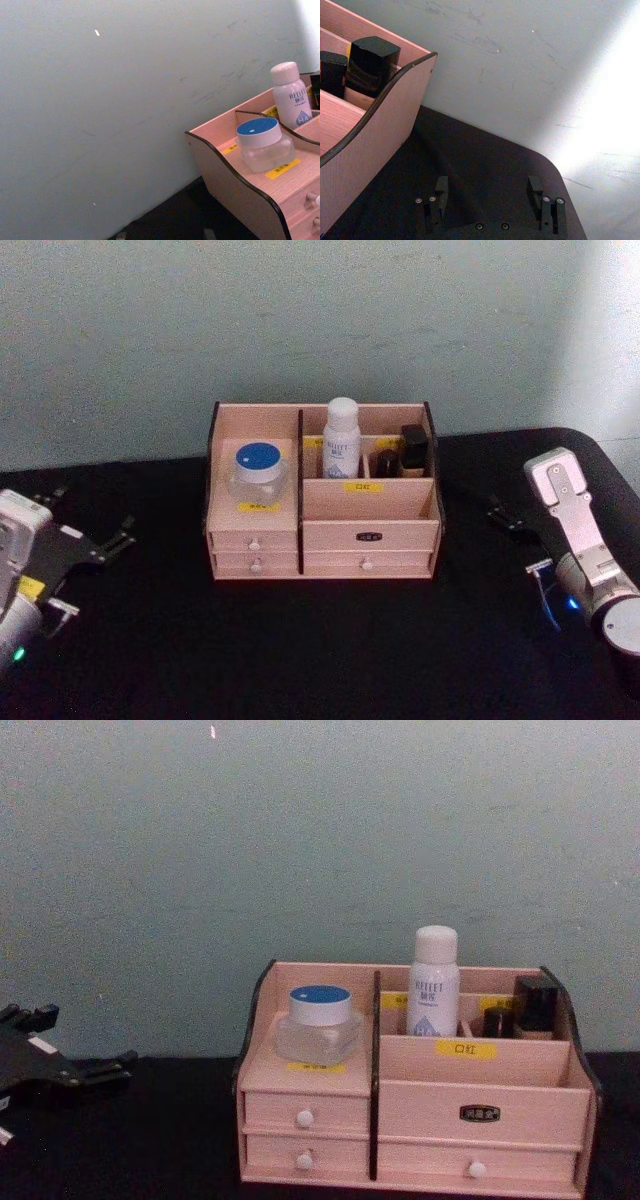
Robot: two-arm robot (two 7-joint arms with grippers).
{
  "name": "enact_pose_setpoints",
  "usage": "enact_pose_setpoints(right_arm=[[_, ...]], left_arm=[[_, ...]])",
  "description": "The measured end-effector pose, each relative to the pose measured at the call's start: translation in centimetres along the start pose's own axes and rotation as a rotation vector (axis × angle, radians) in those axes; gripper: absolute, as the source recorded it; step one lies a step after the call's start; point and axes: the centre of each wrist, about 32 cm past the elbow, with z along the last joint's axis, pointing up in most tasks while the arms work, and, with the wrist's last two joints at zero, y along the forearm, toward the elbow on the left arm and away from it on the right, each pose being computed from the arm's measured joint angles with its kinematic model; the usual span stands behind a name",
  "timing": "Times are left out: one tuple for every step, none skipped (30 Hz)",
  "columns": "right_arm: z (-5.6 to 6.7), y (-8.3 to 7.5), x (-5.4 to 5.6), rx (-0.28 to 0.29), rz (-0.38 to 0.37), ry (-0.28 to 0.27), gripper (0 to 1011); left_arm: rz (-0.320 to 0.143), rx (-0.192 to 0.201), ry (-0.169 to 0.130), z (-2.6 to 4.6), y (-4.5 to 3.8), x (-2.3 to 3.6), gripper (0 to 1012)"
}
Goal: Pick up the facial cleanser and watermelon frost from the table and place them into the tiered storage box.
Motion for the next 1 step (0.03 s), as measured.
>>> enact_pose_setpoints(right_arm=[[0.0,0.0,0.0,0.0,0.0,0.0,1003]], left_arm=[[0.0,0.0,0.0,0.0,0.0,0.0,1002]])
